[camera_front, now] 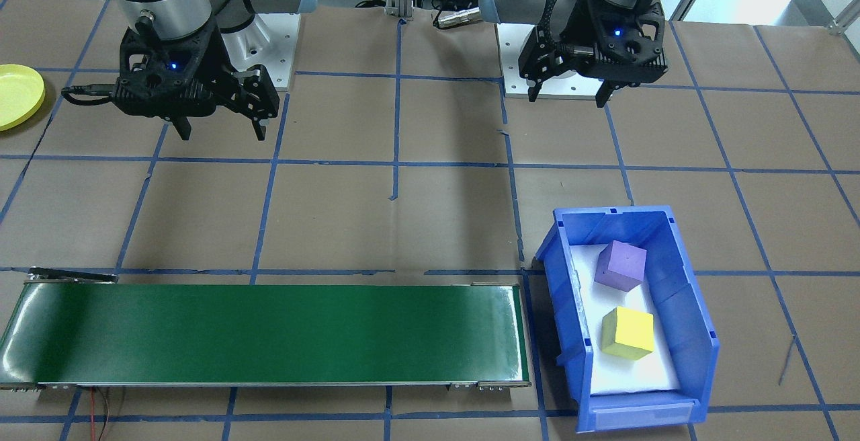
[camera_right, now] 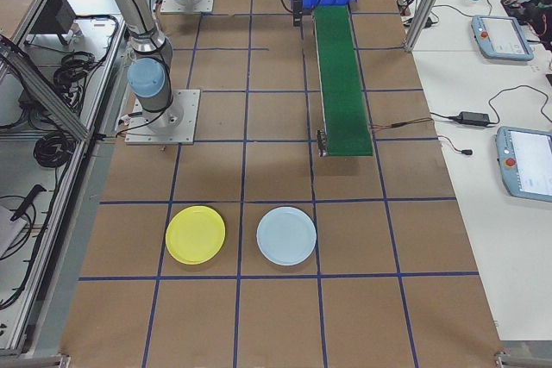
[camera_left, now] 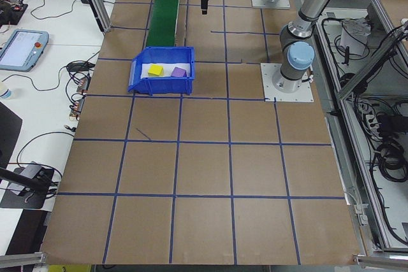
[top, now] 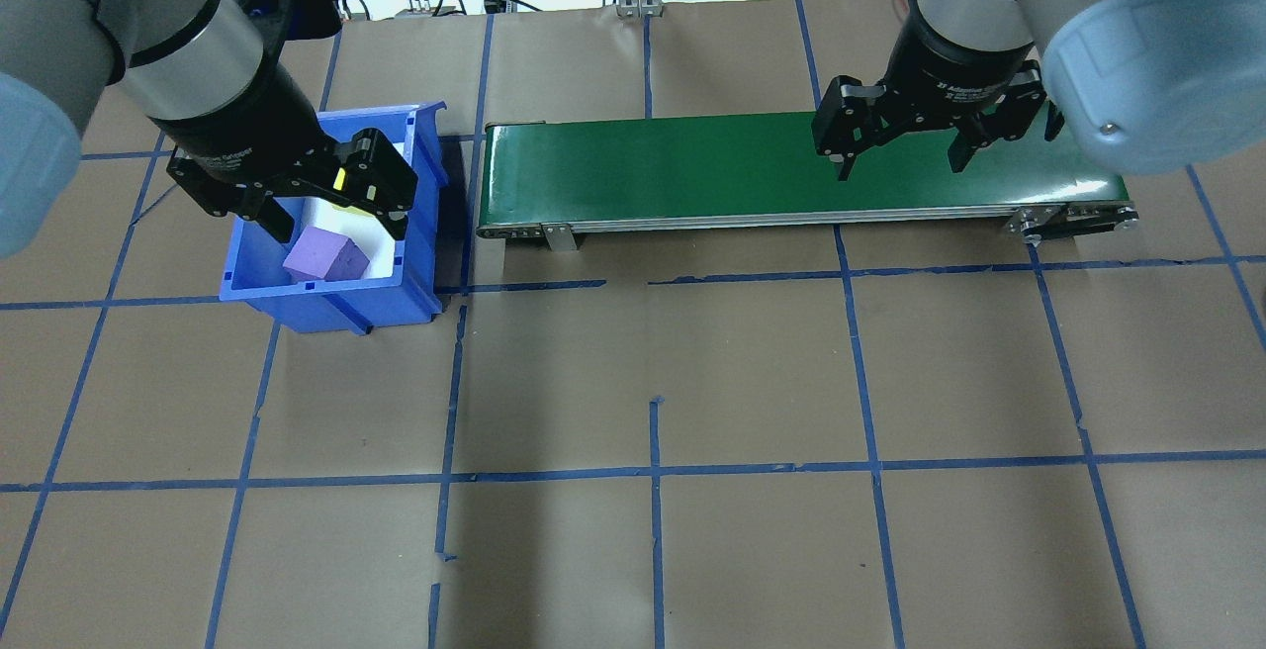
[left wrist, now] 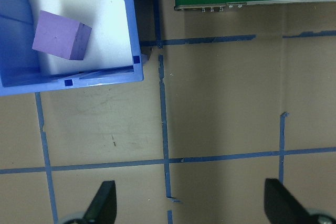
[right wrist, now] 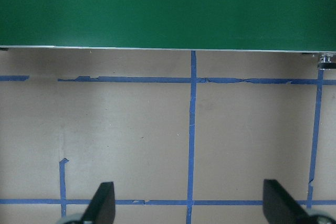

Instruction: Move block left to right into plate

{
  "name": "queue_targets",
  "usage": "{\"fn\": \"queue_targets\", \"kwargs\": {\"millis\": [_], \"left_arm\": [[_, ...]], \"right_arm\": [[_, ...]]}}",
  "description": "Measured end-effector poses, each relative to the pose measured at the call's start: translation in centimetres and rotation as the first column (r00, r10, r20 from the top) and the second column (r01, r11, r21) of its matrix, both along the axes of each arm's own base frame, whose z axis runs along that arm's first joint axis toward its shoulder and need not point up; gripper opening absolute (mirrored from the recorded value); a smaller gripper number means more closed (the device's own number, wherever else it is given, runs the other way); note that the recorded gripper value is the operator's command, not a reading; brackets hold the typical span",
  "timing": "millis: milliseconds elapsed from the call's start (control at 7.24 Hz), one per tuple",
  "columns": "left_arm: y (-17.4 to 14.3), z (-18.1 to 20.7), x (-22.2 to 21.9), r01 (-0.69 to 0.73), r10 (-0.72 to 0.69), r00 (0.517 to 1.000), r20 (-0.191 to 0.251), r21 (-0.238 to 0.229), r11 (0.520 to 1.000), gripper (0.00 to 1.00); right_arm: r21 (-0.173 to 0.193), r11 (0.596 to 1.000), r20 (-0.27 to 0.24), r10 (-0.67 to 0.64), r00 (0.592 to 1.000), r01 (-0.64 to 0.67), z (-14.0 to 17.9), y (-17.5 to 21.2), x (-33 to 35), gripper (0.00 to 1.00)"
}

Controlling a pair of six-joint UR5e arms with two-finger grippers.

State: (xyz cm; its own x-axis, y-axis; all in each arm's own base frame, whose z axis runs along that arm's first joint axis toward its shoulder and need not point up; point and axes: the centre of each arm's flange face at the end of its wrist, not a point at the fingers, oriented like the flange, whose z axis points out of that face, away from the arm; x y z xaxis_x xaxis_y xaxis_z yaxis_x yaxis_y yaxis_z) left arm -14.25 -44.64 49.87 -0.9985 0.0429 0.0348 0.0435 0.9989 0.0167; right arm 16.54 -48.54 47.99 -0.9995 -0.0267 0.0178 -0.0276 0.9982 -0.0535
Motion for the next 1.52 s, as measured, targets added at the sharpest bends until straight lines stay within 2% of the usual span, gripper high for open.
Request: {"fn": "queue_targets", "kwargs": {"millis": [552, 829, 967, 1243, 1519], "left_arm": [[-0.7, 0.5, 1.7, 0.003, -0.003, 1.0, 0.002, -0.014, 1.0, 1.0], [-3.5, -1.1, 7.7, -0.012, 0.012, 1.0, -0.008, -0.018, 1.0, 1.0], [-6.4, -3.6, 10.7, -0.008, 0.007, 1.0, -0.012, -0.023, 1.0, 1.0], [-12.8, -10.9, 13.6, 0.009, -0.01, 1.0, -0.025, -0.044, 0.999, 1.0], [-15.4, -16.0, 14.4, 0.017, -0.018, 0.999, -0.037, -0.029, 0.999, 1.0]], "right_arm": [[0.001, 1.0, 0.0, 0.0, 1.0, 0.0, -0.1, 0.0, 0.1, 1.0], [0.001, 1.0, 0.0, 0.0, 1.0, 0.0, -0.1, 0.0, 0.1, 1.0], [0.001, 1.0, 0.0, 0.0, 1.0, 0.0, -0.1, 0.0, 0.1, 1.0], [0.001, 1.0, -0.001, -0.001, 1.0, 0.001, -0.1, 0.0, 0.0, 1.0], [0.001, 1.0, 0.0, -0.001, 1.0, 0.001, -0.1, 0.0, 0.0, 1.0]]}}
